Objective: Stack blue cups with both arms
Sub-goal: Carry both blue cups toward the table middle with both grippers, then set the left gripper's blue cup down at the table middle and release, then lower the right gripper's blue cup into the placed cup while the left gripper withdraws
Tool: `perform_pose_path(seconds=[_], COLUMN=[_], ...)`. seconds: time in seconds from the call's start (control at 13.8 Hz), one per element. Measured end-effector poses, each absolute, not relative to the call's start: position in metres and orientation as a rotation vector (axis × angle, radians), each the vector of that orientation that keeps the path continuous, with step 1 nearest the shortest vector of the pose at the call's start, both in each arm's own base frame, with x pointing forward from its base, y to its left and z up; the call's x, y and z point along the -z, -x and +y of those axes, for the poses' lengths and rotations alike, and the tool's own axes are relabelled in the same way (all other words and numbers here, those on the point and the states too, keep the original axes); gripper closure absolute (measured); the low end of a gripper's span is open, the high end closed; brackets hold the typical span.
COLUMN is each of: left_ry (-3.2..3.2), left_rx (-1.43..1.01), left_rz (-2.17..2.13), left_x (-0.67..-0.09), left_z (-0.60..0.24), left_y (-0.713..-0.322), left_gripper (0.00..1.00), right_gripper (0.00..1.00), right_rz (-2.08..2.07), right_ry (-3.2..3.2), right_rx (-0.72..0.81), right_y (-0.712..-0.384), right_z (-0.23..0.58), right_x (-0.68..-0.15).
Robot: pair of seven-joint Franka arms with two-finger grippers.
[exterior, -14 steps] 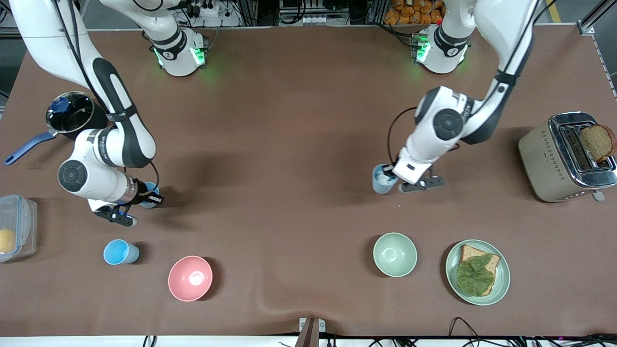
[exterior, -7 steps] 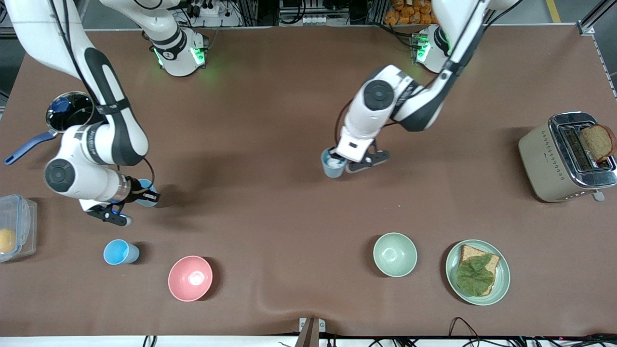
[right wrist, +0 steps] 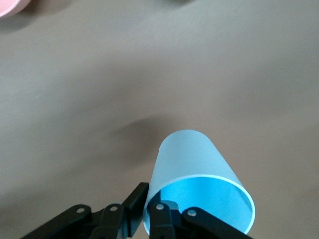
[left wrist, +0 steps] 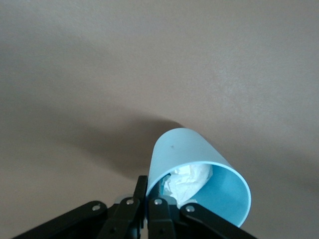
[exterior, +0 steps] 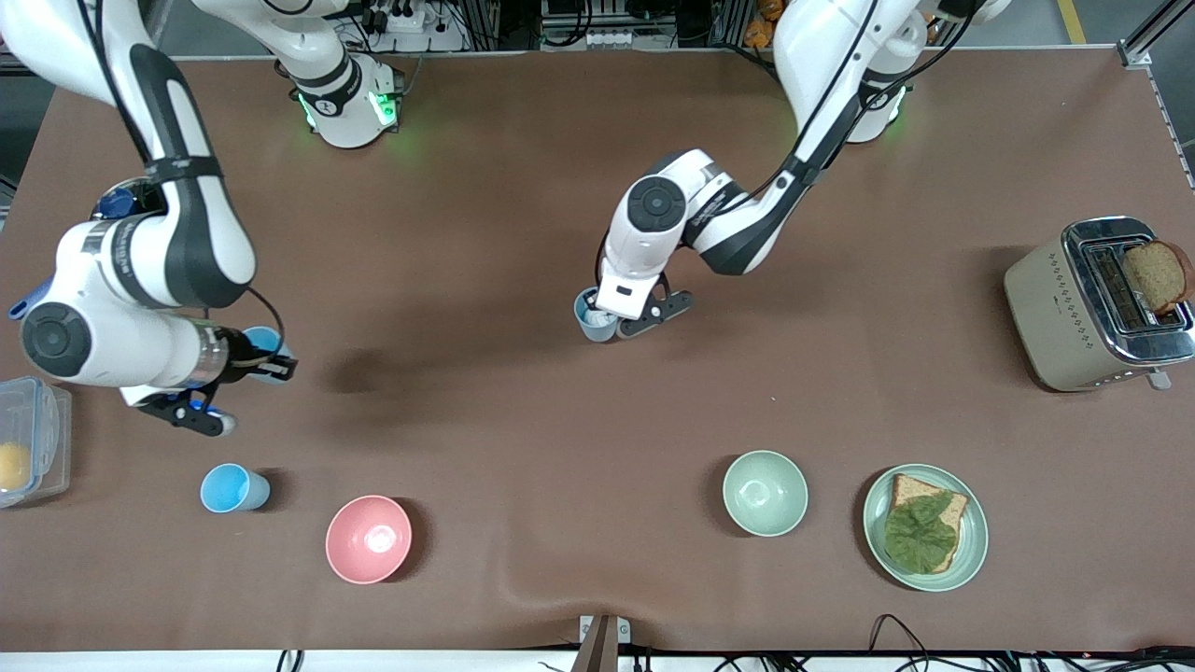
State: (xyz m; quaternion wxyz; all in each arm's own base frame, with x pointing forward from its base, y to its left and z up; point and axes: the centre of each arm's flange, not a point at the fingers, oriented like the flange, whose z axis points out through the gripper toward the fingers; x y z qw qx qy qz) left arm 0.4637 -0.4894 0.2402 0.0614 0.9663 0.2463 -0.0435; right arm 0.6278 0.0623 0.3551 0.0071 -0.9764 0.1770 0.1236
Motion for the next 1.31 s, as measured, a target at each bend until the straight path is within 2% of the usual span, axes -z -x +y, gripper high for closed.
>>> perform_pose_path(seconds=[0.15,0.29,0.51,0.8,0.87,1.02,1.31], left_ry=[-2.921,-2.914,-2.908,-2.913,-2.921,-2.957,-3.057], left_rx=[0.131,0.123,0.095,-0.034,-0.068,-0.122,-0.159], left_rz=[0.748,0.748,0.758,0.835,0.830,0.768,0.590], left_x=[-0.237,-0.241,-0.264,-0.366,-0.395,-0.441,-0.494], left_z=[-0.491,-0.492,-0.489,-0.424,-0.398,-0.345,-0.239], left_y=[-0.466,-0.469,-0.480,-0.530,-0.542,-0.561,-0.586], left_gripper=[0.94,0.76,0.44,0.06,0.00,0.00,0.00], right_gripper=[0.91,0.91,0.91,0.91,0.91,0.91,0.91], right_rz=[0.603,0.651,0.629,0.757,0.809,0.941,1.102], right_ry=[3.024,2.937,2.922,2.904,2.889,2.842,2.762], right_rx=[-0.384,-0.391,-0.412,-0.433,-0.430,-0.397,-0.333], right_y=[-0.621,-0.613,-0.594,-0.583,-0.581,-0.577,-0.573], right_z=[0.109,0.155,0.187,0.207,0.218,0.247,0.308], right_x=[-0.366,-0.385,-0.421,-0.429,-0.427,-0.424,-0.398])
